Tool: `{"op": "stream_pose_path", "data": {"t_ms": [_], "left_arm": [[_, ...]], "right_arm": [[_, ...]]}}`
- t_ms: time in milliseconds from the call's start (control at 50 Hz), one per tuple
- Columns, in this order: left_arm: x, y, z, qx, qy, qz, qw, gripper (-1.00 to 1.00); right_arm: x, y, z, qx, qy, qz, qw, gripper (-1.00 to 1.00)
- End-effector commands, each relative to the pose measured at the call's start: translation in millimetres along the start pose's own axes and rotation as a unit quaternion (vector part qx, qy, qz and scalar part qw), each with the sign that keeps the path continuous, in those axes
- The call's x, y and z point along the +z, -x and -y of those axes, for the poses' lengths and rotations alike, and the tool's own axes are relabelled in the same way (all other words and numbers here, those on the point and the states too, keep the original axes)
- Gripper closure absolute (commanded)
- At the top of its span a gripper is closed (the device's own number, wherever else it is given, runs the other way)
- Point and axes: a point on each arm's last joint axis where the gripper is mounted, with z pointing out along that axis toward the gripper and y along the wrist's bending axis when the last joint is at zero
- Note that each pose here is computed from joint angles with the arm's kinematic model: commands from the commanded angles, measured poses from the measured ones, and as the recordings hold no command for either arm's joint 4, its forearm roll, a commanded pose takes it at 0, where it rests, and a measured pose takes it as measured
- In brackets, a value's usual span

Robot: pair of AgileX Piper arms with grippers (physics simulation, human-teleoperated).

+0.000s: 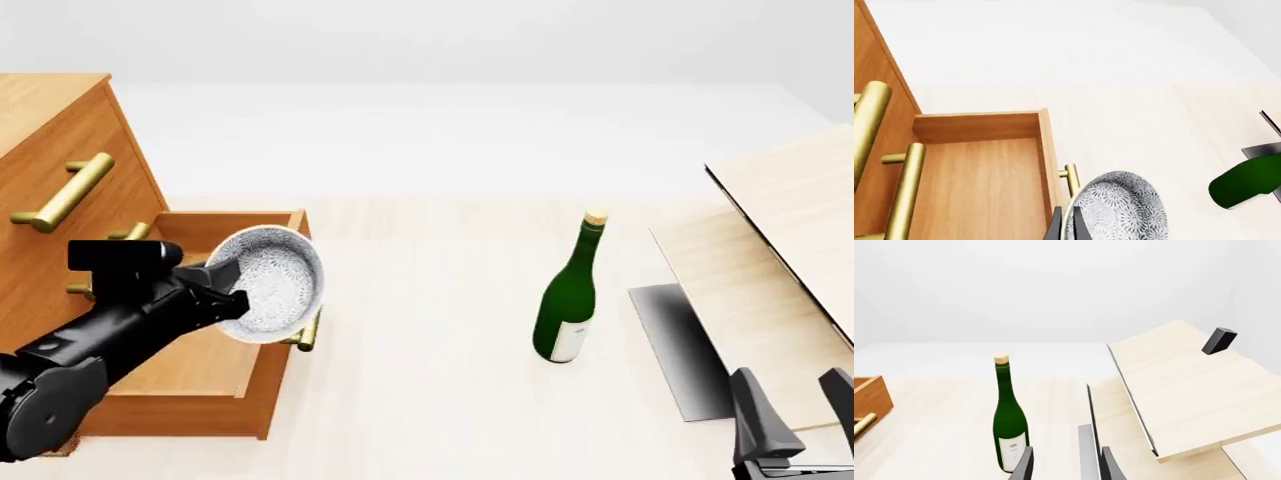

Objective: Put the bowl in the bottom drawer of the cabinet and close it.

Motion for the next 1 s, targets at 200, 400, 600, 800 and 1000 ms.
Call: {"op": "stream_pose_path", "data": {"t_ms": [200,400,600,800,1000], "left_arm": [[-3,7.6,-25.4,-0.020,0.055,0.023,0.9980,1.00],[-4,2.6,-37.1,-0.021,0.079,0.024,0.9964,1.00],[-4,0.9,-48.9,-0.026,0.104,0.027,0.9939,1.00],[1,-3.2,-58.7,-0.026,0.121,0.025,0.9920,1.00],[7,-4.6,-70.3,-0.025,0.141,0.024,0.9894,1.00]], "right_arm": [[0,0,0,0.000,0.000,0.000,1.0000,-1.00],[0,0,0,0.000,0.000,0.000,1.0000,-1.00],[0,0,0,0.000,0.000,0.000,1.0000,-1.00],[0,0,0,0.000,0.000,0.000,1.0000,-1.00],[0,0,0,0.000,0.000,0.000,1.0000,-1.00]]}}
